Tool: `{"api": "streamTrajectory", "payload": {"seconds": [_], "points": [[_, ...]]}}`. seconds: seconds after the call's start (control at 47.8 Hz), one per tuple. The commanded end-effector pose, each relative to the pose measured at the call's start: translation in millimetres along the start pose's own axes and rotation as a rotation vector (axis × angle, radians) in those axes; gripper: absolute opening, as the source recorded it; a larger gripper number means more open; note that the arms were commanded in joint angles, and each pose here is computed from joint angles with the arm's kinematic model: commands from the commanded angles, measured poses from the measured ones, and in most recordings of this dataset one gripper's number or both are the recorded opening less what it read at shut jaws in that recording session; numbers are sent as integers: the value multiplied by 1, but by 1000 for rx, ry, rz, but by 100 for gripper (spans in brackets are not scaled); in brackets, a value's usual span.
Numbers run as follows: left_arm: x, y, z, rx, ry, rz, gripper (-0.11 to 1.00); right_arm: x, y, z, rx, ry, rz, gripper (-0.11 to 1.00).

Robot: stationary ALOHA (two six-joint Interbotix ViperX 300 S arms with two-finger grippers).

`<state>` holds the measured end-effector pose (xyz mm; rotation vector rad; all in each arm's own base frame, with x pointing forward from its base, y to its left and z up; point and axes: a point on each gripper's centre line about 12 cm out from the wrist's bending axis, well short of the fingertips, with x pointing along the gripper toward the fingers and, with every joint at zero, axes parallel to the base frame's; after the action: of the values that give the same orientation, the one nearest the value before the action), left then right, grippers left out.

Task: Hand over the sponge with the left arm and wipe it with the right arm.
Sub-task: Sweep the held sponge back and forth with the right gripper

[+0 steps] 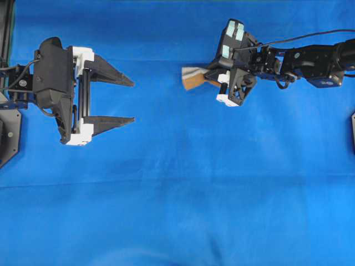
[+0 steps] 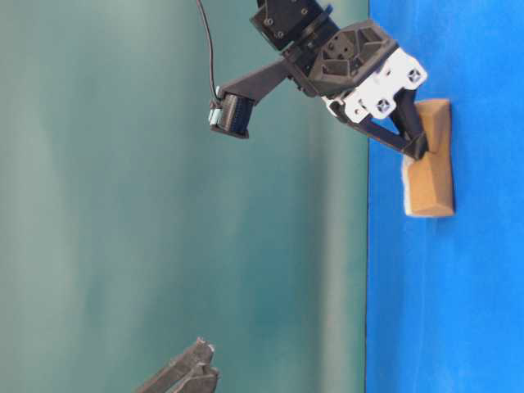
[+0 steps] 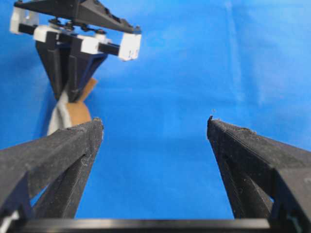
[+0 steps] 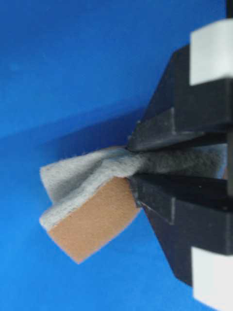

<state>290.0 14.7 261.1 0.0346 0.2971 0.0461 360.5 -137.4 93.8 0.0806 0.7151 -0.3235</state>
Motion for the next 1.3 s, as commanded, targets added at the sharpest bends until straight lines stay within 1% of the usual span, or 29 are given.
{"api": "streamTrajectory", "payload": {"seconds": [0.0, 0.084, 0.146, 0.314, 0.335, 0.523, 0.669, 0.795, 0.92, 1.025, 1.15, 1.276], "points": [[-1, 0, 7, 2, -23, -1, 91, -5, -1, 13, -1, -40, -3, 21], [-1, 0, 6, 3, -22, -1, 91, -5, 10, 11, -3, -31, 18, 21], [-1, 0, 6, 2, -22, -1, 91, -6, 24, 7, -21, -22, 47, 21], [-1, 0, 7, 3, -23, 0, 90, -12, 78, 0, -63, 4, 149, 20], [-1, 0, 7, 3, -23, 0, 90, -13, 88, 0, -69, 7, 168, 20], [-1, 0, 7, 3, -26, 0, 90, -26, 138, 0, -98, 9, 267, 20], [-1, 0, 7, 3, -26, 0, 90, -35, 166, 1, -120, 12, 324, 20], [-1, 0, 7, 2, -25, 0, 90, -40, 182, 0, -139, 15, 355, 20], [-1, 0, 7, 2, -26, 0, 90, -40, 185, 2, -142, 12, 360, 20], [-1, 0, 6, 2, -23, 0, 90, -38, 177, 2, -131, 18, 343, 20], [-1, 0, 7, 2, -25, 0, 90, -32, 152, 4, -108, 35, 292, 20], [0, 0, 6, 2, -22, -1, 91, -25, 113, 7, -75, 39, 218, 20]]}}
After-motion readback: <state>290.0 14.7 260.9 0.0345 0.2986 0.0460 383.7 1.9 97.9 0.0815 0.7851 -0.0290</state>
